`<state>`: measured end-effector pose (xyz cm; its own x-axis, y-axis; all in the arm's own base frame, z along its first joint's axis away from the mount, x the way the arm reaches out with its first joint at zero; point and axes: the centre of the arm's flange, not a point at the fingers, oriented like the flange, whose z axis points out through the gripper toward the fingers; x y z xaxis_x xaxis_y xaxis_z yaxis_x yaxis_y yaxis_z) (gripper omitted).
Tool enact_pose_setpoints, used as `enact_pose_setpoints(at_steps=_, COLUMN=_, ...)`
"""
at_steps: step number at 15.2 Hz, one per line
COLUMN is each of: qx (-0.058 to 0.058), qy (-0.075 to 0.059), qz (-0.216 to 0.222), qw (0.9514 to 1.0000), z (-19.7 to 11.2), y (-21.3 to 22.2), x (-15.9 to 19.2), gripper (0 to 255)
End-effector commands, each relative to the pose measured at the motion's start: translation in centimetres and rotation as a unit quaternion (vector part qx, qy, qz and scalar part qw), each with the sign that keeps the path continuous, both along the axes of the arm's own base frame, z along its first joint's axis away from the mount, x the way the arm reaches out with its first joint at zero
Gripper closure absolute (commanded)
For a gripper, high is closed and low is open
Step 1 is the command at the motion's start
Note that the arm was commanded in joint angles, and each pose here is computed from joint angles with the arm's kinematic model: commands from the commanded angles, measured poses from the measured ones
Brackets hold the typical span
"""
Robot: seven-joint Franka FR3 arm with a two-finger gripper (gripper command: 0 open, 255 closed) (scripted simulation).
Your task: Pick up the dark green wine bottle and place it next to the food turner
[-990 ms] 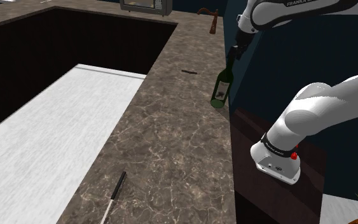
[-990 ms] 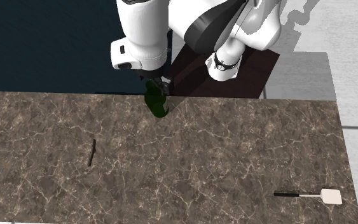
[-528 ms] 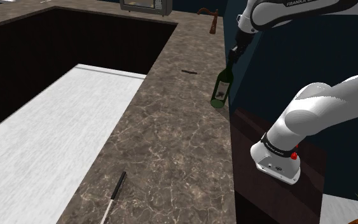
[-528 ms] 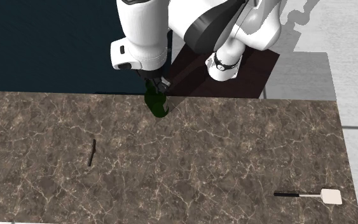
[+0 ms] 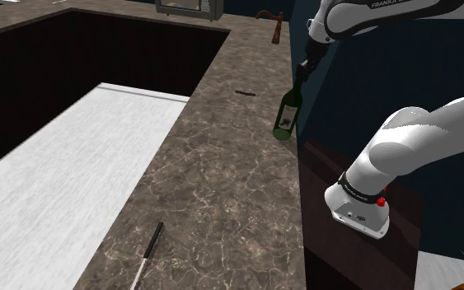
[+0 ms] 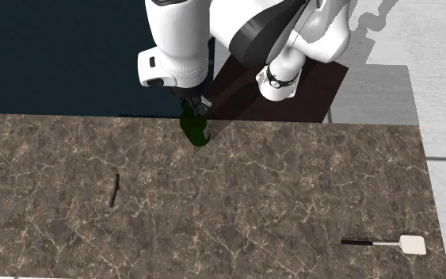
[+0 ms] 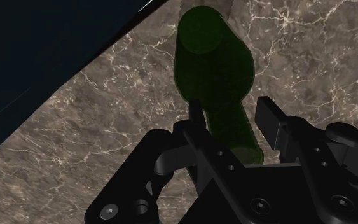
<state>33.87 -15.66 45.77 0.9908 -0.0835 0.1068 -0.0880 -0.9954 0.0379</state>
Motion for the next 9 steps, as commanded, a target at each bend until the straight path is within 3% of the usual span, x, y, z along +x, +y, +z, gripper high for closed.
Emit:
enact_pose_setpoints(at_steps=1, qx=0.0, qy=0.0, qz=0.0, qw=1.0, z=0.5, y=0.0, x=0.0, gripper=255)
enact_pose_setpoints(at_steps=9, qx=0.0, qy=0.0, qz=0.0, qw=1.0, z=4.7, y=0.0, x=0.0, gripper=255)
